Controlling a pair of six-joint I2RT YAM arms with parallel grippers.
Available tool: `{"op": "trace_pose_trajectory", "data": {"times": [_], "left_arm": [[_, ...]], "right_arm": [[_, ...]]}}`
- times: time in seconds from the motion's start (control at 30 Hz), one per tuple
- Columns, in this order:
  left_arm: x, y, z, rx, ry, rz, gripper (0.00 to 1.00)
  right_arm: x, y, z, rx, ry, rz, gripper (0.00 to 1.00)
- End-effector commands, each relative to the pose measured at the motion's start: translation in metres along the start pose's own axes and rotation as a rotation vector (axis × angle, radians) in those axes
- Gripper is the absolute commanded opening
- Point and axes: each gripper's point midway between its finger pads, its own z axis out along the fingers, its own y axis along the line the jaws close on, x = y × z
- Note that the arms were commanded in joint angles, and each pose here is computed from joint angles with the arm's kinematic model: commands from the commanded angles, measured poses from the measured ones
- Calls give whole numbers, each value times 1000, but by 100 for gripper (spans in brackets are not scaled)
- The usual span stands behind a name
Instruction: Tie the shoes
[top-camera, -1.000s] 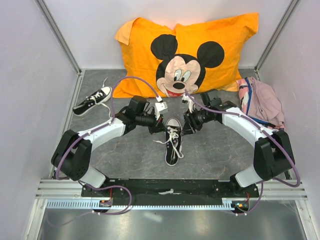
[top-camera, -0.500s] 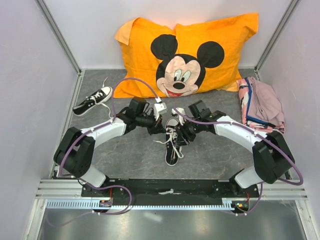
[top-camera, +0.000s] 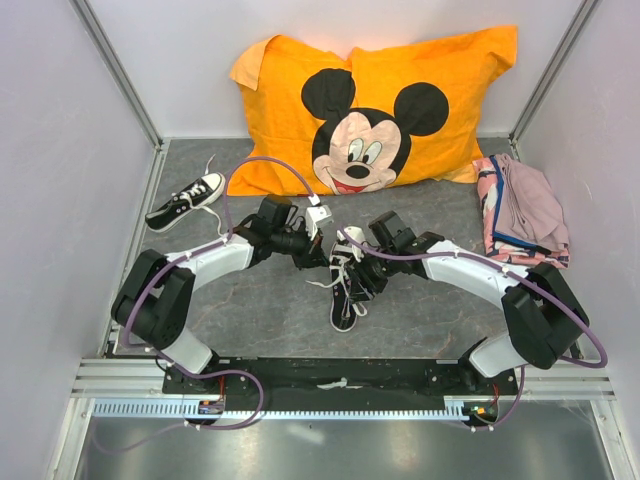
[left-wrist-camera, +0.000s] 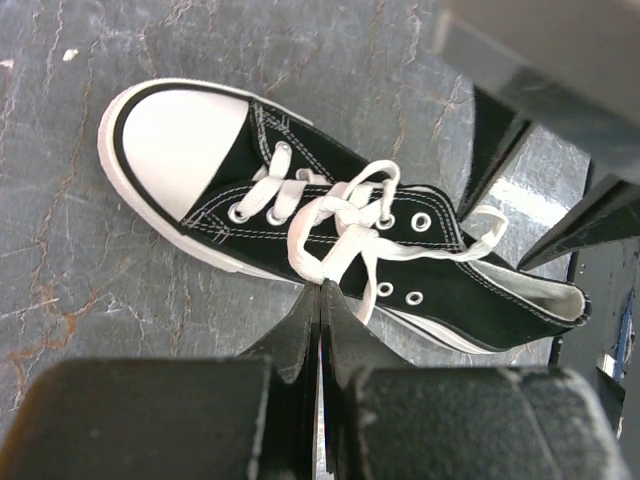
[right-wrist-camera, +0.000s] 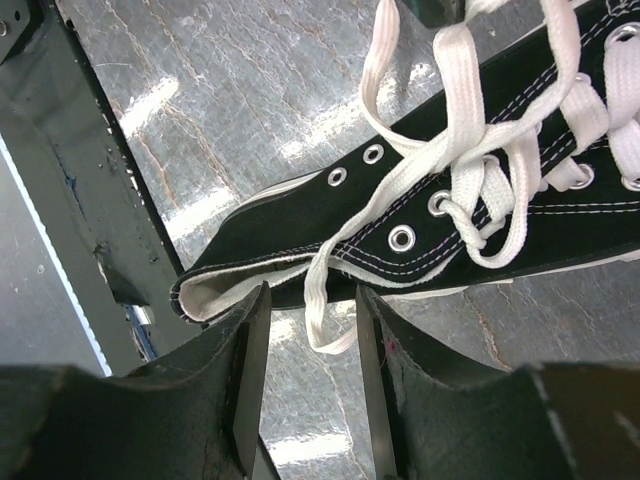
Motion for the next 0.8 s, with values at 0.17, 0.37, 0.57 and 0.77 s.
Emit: {"op": "trace_pose_trajectory", "data": {"times": [0.17, 0.37, 0.57, 0.77], "left_arm": [[5, 10, 3, -28, 13, -49, 2], [12, 14, 5, -38, 41, -73, 2], [20, 16, 8, -38, 77, -108, 2], [20, 16, 9, -33, 78, -114, 2]], "right_arm": [[-5, -5, 7, 42, -18, -21, 41], [0, -9, 7, 68, -8, -14, 35], [-3, -7, 4, 72, -19, -20, 33], [-6, 0, 0, 60, -30, -19, 37]]}}
